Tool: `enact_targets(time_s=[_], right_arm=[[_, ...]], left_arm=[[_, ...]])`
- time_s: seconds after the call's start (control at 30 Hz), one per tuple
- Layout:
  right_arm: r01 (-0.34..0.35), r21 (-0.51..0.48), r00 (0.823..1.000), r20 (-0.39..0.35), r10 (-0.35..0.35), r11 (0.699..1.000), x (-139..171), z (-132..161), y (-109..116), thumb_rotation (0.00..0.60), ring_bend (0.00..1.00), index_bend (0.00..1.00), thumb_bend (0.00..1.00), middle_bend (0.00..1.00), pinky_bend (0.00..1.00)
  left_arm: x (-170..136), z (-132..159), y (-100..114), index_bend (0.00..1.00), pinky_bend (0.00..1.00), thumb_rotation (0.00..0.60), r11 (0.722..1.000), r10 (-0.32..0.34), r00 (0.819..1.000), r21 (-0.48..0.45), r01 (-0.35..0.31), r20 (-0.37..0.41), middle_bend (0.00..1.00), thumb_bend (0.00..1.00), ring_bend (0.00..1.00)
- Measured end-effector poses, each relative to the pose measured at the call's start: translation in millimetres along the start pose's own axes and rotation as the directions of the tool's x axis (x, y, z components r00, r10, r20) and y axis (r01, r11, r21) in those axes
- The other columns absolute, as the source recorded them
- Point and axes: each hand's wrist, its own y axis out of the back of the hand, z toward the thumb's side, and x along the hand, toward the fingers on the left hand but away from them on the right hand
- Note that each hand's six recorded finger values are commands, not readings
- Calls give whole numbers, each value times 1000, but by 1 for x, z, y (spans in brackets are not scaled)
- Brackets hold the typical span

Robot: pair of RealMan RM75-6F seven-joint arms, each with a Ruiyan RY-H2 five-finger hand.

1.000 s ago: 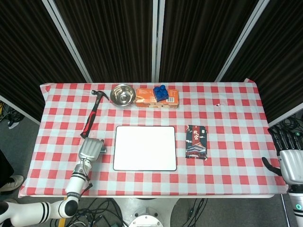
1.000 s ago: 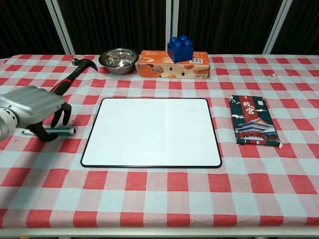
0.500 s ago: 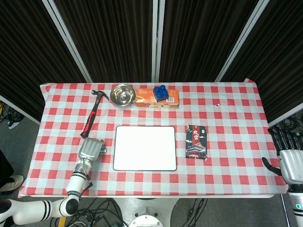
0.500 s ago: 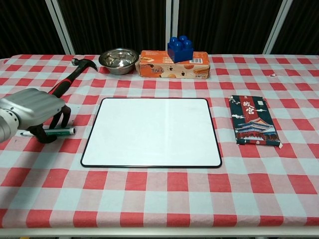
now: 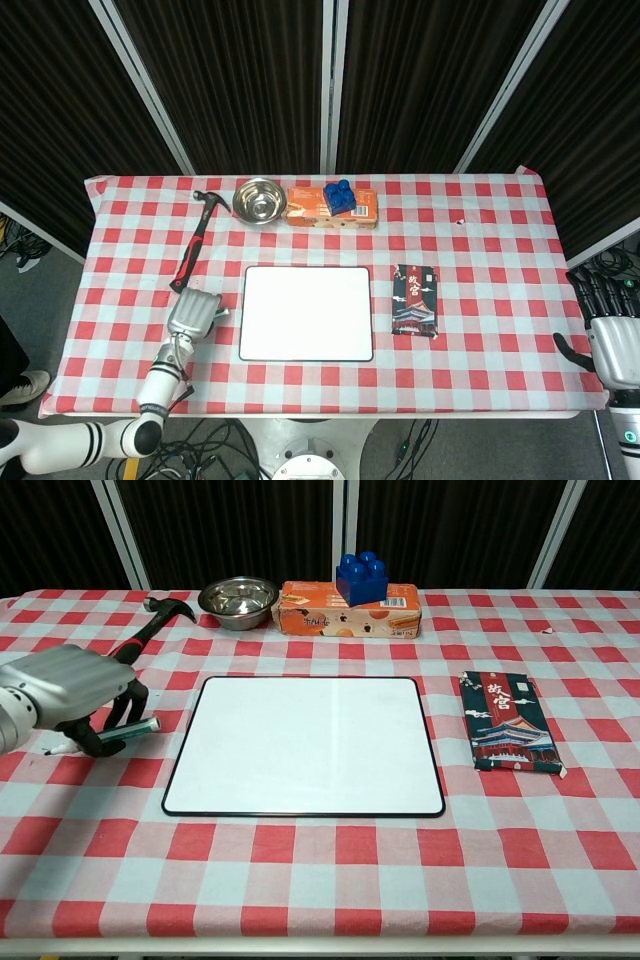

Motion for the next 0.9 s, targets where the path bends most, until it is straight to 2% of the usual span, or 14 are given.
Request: enact_targets(time_s=[0.1,0.17,0.3,0.4,0.43,0.5,0.53,0.63,0.73,0.9], right_arm=[[2,6,1000,-2,-2,1000,0,1,1,600,0,0,161,16,53],[-1,10,1000,-9,1,1000,0,2,1,600,0,0,161,16,53],[-2,14,1000,-22,2,1000,-1,6,4,600,0,0,161,16,54],[-1,19,1000,-25,2,1000,0,6,6,600,0,0,160,16,54],[-3,20,1000,-26,3,1000,0,6,6,600,0,0,160,16,54],[-7,23,1000,-27,7,1000,0,6,7,600,0,0,161,16,54],[-8,23,1000,-27,9,1000,0,6,7,600,0,0,161,16,54],[-12,19,1000,-22,12,1000,1,5,6,600,0,0,161,16,55],[-17,17,1000,-17,18,1000,2,4,5,600,0,0,161,16,55],[-21,16,1000,-13,21,1000,3,4,4,600,0,0,160,16,55]], left_arm=[[-1,1,13,566,992,600,996,42,999,-81,-40,27,606,376,765],[-1,4,25,566,990,600,983,81,995,-167,-71,56,605,376,758],[1,14,49,563,980,600,926,171,976,-360,-113,132,603,374,744],[3,28,68,562,974,600,870,249,944,-479,-119,217,600,374,728],[5,35,74,562,971,600,853,277,926,-509,-114,257,598,375,721],[10,44,81,563,969,600,838,310,897,-535,-102,314,598,375,717],[14,50,84,563,969,600,837,325,878,-538,-96,350,598,376,717],[28,60,84,562,968,600,854,338,847,-512,-93,410,601,376,714],[43,68,79,562,967,600,869,332,835,-486,-90,439,603,376,711],[58,83,67,562,966,600,887,309,824,-458,-68,476,604,375,710]])
